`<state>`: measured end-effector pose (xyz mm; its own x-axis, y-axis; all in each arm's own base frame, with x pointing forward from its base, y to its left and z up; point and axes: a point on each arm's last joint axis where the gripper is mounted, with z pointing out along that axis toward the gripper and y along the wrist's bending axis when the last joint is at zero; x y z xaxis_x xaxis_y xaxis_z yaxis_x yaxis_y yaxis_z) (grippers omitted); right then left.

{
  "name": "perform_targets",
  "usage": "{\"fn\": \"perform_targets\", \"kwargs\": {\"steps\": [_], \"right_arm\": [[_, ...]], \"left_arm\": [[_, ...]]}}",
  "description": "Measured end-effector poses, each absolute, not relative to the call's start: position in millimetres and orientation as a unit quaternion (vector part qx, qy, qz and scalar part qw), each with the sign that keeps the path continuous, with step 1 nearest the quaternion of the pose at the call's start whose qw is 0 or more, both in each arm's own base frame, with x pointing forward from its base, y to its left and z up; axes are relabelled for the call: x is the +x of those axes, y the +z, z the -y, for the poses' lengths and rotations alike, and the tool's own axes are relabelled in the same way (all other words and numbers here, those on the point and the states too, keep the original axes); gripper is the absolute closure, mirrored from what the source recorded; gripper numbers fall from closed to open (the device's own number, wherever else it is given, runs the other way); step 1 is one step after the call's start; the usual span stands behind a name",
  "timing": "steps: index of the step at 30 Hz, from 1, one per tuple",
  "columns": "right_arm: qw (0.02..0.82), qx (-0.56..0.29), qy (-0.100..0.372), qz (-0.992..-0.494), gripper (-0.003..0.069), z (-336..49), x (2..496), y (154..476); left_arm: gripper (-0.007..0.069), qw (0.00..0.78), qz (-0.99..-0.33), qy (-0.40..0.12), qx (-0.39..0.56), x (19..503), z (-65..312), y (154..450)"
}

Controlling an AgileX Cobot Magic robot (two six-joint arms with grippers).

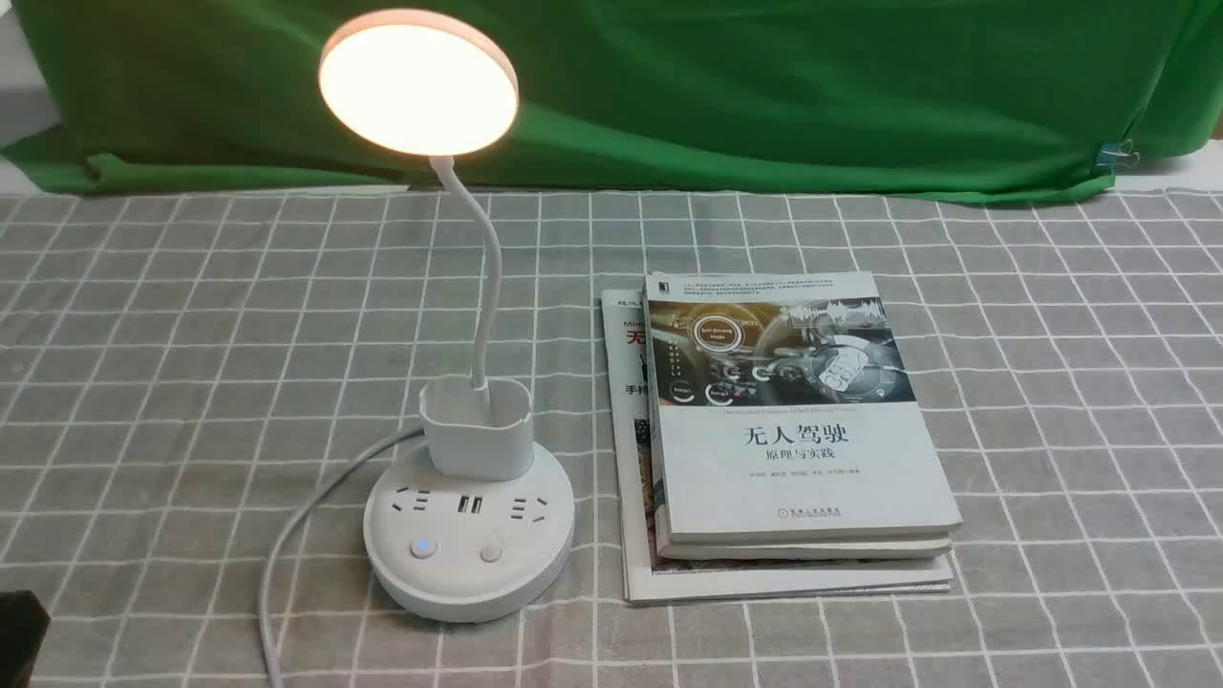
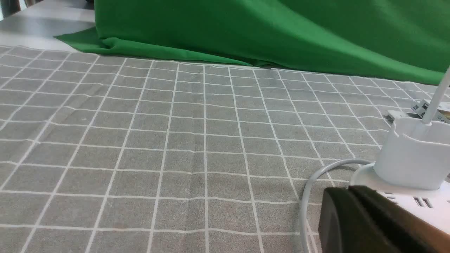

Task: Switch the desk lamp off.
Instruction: Use the left arm to press the button switch on the lamp holder

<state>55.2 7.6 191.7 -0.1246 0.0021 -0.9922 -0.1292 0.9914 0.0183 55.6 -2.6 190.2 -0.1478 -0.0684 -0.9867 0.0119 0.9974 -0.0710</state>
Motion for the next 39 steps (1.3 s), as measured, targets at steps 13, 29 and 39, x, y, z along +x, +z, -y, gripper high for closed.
{"fn": "perform_targets", "kwargs": {"steps": [13,29,39], "right_arm": [[0.66,-0.042,0.05,-0.748,0.0624,-7.6,55.2,191.7],[0.66,-0.042,0.05,-0.748,0.0624,-7.6,55.2,191.7],[0.66,-0.042,0.05,-0.748,0.0624,-7.6,55.2,191.7]], "left_arm": [[0.0624,0.653,-0.757,-0.031,-0.019,55.6,2.6,190.2],[0.0624,0.712,-0.623,-0.227,-0.23,55.9,-3.4,214.2],[0.0624,0.586,-0.774,-0.203,-0.128,70.4,15.3,277.1]]}}
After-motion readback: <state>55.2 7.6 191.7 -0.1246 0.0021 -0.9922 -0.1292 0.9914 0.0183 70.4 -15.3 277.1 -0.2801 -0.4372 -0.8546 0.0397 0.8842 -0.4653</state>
